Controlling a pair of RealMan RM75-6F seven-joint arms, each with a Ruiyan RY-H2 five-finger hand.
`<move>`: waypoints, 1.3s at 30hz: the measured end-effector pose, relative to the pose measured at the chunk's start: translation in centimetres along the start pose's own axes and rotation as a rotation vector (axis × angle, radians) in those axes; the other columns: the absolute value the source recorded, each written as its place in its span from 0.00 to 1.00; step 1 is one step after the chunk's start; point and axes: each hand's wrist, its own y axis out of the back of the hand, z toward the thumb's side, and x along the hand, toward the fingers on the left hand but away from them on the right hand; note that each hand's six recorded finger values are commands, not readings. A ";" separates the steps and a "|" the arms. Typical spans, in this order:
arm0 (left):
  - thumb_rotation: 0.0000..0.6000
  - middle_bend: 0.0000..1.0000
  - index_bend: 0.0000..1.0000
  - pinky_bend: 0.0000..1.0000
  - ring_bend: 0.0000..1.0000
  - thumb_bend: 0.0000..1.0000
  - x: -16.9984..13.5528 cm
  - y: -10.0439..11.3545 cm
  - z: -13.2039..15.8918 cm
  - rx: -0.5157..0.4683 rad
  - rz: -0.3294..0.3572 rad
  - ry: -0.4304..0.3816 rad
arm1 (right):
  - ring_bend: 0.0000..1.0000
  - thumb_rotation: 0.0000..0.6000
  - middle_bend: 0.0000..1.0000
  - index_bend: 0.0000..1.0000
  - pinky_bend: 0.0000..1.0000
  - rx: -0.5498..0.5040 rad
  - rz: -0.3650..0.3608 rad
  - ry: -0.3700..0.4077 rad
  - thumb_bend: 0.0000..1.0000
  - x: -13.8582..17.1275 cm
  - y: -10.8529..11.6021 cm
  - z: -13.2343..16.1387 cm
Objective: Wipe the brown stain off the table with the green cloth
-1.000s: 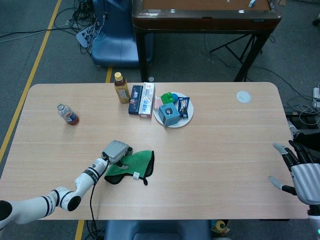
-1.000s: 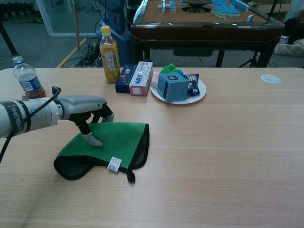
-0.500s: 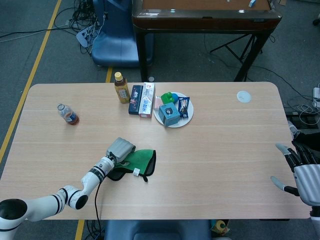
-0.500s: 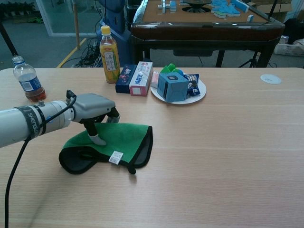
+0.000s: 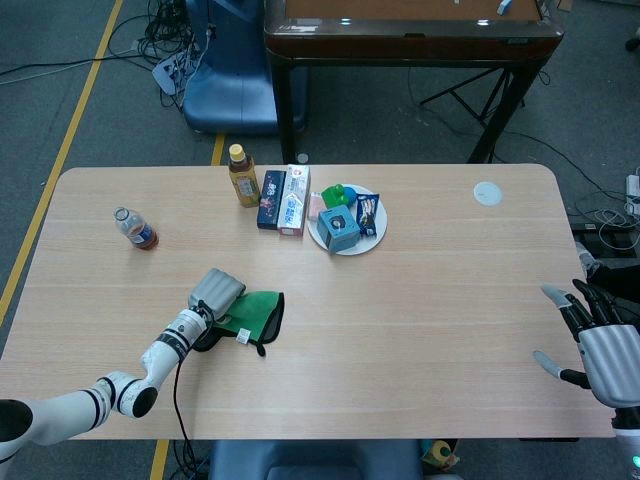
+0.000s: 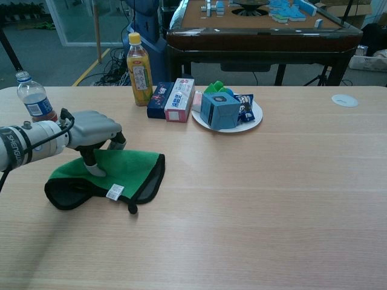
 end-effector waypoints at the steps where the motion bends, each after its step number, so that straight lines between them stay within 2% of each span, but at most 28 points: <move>1: 1.00 0.55 0.52 0.84 0.61 0.17 0.1 0.1 0.4 0.001 0.003 -0.008 | 0.09 1.00 0.24 0.15 0.11 0.000 -0.001 -0.001 0.24 0.0 0.0 0.0; 13: 1.00 0.55 0.52 0.84 0.61 0.17 1.7 1.4 6.1 -0.059 0.032 -0.103 | 0.09 1.00 0.24 0.15 0.11 0.005 -0.001 -0.022 0.24 0.5 0.1 -0.7; 20: 1.00 0.55 0.52 0.83 0.61 0.17 2.4 1.0 7.2 -0.006 0.031 -0.111 | 0.09 1.00 0.24 0.15 0.11 0.003 -0.002 -0.022 0.24 0.5 0.1 -0.7; 24: 1.00 0.55 0.51 0.83 0.61 0.17 2.8 0.6 5.8 0.037 0.029 -0.066 | 0.09 1.00 0.24 0.15 0.11 0.004 -0.001 -0.022 0.24 0.5 0.1 -0.7; 31: 1.00 0.55 0.51 0.83 0.61 0.17 2.0 0.5 0.2 0.079 0.024 0.059 | 0.09 1.00 0.24 0.15 0.11 -0.002 -0.008 -0.011 0.24 0.3 0.2 -0.5; 39: 1.00 0.55 0.51 0.82 0.61 0.17 0.2 3.0 -4.3 0.052 0.084 0.161 | 0.09 1.00 0.24 0.15 0.11 -0.008 -0.005 0.001 0.24 -0.1 0.0 -0.2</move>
